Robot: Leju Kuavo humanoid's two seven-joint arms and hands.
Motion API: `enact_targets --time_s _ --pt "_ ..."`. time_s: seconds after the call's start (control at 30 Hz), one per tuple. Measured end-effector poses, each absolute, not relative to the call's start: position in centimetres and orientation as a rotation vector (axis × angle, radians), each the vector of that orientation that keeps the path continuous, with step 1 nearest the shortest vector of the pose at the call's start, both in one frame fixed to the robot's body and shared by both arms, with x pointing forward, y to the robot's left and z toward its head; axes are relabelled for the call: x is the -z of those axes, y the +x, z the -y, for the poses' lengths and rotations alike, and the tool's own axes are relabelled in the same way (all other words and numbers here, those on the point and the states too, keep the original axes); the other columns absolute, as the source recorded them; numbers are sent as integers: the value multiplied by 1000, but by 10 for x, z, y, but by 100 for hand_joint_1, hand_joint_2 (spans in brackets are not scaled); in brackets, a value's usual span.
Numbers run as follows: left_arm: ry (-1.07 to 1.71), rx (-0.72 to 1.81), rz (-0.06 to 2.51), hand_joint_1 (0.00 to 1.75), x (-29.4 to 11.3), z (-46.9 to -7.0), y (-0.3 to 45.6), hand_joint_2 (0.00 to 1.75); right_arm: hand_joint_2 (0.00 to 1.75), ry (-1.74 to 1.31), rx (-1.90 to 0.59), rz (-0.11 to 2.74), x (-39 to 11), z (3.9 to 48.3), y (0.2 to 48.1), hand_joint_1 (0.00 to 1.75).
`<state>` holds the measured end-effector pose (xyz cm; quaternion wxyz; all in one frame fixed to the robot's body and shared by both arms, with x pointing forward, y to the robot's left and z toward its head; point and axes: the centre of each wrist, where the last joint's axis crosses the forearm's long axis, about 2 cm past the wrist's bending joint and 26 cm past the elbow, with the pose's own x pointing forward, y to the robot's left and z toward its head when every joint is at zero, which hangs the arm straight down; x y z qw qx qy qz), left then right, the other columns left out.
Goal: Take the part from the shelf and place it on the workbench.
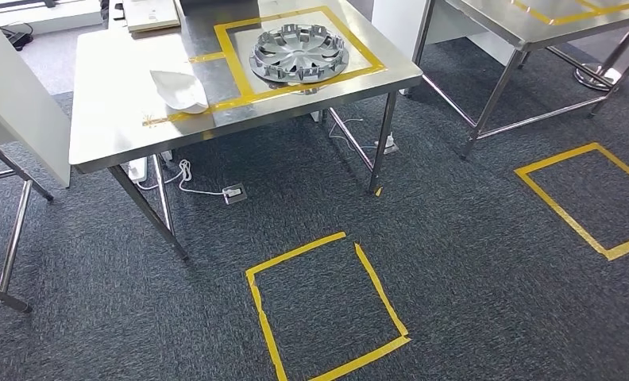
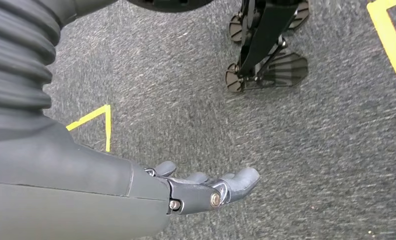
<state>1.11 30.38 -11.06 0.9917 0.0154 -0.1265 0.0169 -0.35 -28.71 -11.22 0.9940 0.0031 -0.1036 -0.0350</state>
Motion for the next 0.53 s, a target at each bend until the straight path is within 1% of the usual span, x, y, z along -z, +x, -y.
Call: enact_targets --time_s 0.4,0.53 --pt "13 -20 251 0 111 -297 7 0 0 11 31 220 112 285 -2 0" --pt "12 -20 279 0 109 -297 16 0 0 12 30 190 112 285 -16 0"
